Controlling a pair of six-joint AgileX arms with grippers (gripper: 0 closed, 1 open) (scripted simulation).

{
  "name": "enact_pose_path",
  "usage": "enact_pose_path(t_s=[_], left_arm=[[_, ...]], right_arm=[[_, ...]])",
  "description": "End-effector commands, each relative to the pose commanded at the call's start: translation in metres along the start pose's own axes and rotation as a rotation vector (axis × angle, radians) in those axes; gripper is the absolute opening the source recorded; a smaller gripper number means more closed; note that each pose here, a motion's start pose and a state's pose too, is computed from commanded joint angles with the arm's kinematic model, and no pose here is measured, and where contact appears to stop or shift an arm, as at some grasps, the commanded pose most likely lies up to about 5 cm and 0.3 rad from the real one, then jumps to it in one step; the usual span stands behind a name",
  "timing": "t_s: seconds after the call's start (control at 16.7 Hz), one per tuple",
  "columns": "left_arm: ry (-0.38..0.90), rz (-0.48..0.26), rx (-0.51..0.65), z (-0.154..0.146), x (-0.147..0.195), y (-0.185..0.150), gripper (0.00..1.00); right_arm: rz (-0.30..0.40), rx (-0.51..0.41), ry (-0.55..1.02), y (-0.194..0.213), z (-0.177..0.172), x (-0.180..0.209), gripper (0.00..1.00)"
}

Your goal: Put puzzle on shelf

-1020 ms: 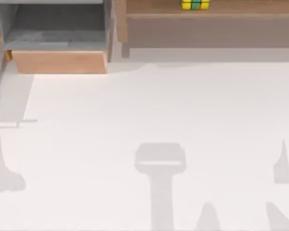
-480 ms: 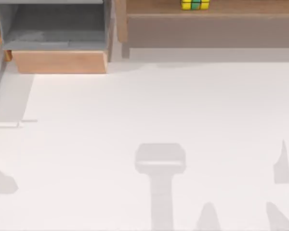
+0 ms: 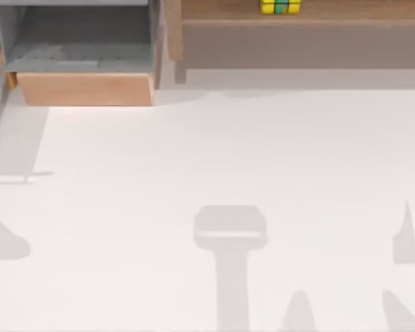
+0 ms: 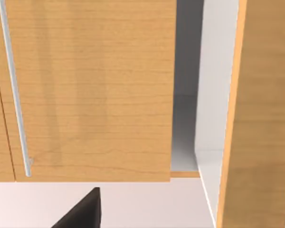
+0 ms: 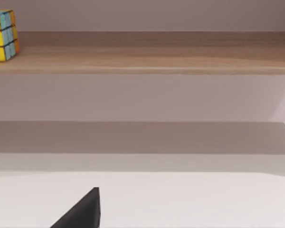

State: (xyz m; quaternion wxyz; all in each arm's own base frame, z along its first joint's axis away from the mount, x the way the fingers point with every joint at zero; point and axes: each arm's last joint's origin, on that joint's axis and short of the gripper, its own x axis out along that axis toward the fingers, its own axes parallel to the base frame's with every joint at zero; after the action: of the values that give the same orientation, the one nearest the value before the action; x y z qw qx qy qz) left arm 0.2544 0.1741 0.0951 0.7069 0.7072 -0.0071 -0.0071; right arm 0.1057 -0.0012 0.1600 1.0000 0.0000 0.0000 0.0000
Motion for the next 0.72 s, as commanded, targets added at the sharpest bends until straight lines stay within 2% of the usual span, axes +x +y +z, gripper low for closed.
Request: enact_pose_path(t_s=[0.12, 0.72], left_arm=[[0.000, 0.000, 0.000, 0.0000, 0.0000, 0.0000, 1.00], [0.000, 0.000, 0.000, 0.0000, 0.0000, 0.0000, 0.25]], right_arm=[[0.000, 0.000, 0.000, 0.0000, 0.0000, 0.0000, 1.00], [0.000, 0.000, 0.000, 0.0000, 0.0000, 0.0000, 1.00]])
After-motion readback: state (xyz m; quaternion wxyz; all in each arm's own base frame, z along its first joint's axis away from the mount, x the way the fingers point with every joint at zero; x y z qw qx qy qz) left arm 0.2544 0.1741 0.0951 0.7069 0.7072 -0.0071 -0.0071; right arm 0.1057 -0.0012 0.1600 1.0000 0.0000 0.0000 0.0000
